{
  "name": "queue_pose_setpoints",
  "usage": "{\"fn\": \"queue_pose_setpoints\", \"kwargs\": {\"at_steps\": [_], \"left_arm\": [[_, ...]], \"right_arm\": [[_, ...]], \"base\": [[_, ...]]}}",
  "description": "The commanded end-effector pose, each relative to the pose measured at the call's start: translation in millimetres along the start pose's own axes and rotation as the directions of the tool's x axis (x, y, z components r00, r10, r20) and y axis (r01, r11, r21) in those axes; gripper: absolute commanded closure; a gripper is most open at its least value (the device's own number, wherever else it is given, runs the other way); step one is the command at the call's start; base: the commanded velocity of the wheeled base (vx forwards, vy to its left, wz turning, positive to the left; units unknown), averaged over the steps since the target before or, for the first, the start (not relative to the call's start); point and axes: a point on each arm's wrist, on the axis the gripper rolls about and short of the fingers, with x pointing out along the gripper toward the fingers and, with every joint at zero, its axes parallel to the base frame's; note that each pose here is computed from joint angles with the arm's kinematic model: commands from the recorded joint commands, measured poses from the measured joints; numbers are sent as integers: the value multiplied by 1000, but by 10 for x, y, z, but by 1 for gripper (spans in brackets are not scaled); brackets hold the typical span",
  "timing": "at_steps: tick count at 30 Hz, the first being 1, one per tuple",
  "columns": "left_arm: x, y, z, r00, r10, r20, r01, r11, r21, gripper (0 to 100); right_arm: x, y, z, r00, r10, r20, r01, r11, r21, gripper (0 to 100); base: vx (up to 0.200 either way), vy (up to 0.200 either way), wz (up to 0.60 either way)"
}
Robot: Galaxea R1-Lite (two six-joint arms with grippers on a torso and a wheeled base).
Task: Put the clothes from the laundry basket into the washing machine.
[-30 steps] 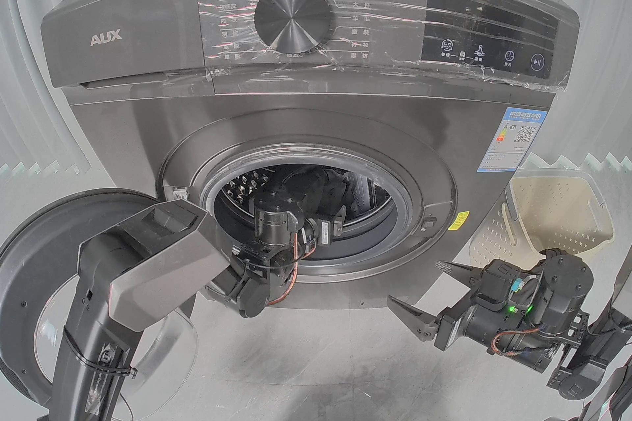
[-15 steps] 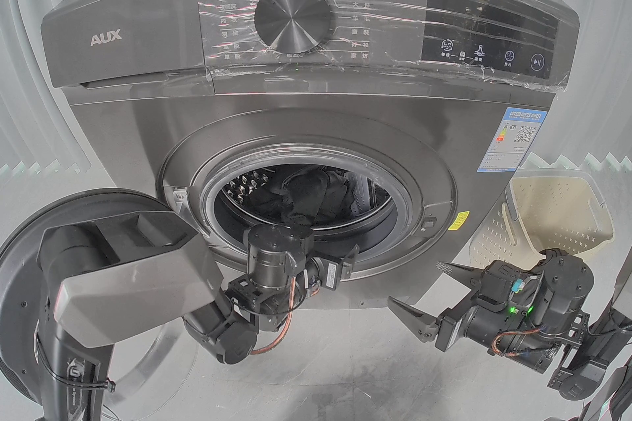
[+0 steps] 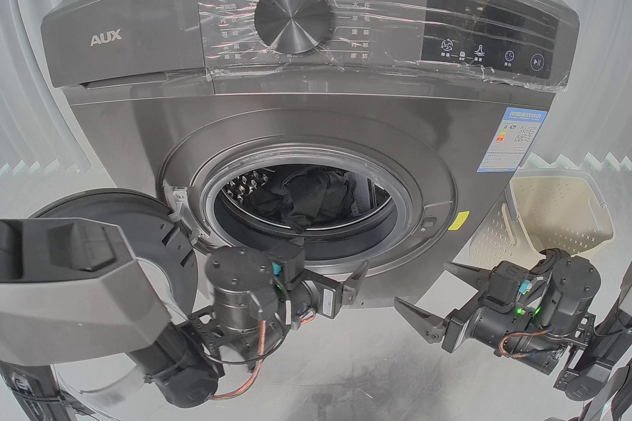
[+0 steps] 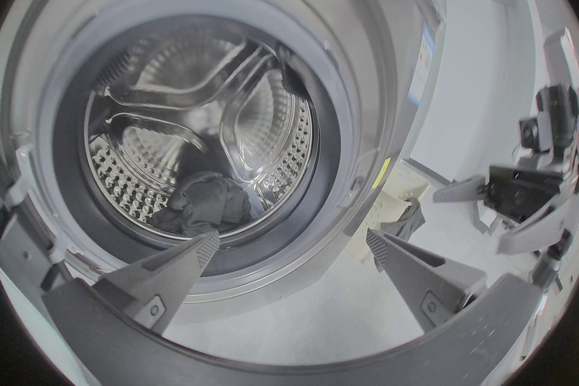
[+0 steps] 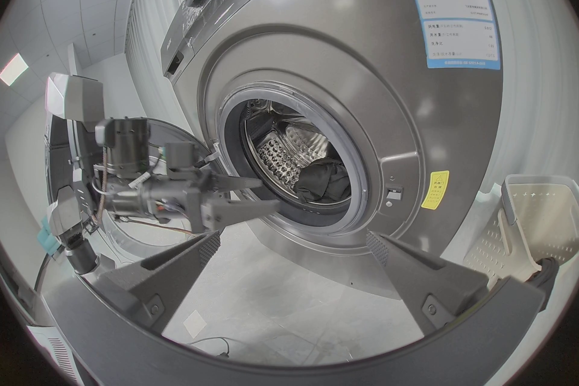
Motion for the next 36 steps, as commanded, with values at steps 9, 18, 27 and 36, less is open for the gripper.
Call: {"fn": "queue_pose_setpoints", "kwargs": {"at_steps": [9, 18, 27, 36], "left_arm": [[-1058, 132, 470, 992, -30, 122, 46, 990, -133, 0], [-1303, 233, 391, 986, 80, 145, -60, 989, -136, 0], [-1522, 331, 277, 989, 108, 96, -97, 988, -116, 0], [-1729, 434, 362, 974, 173, 146, -158, 982, -106, 0]], "right_arm": [[-354, -106, 183, 995, -47, 88, 48, 999, -5, 0], [-604, -325, 238, 944, -308, 118, 305, 951, 43, 0], [-801, -322, 229, 942, -330, 55, 328, 944, 31, 0], [-1239, -342, 88, 908, -407, -100, 413, 909, 57, 0]], "base": [[0, 0, 0], [0, 0, 0], [-133, 0, 0], [-67, 0, 0]]}}
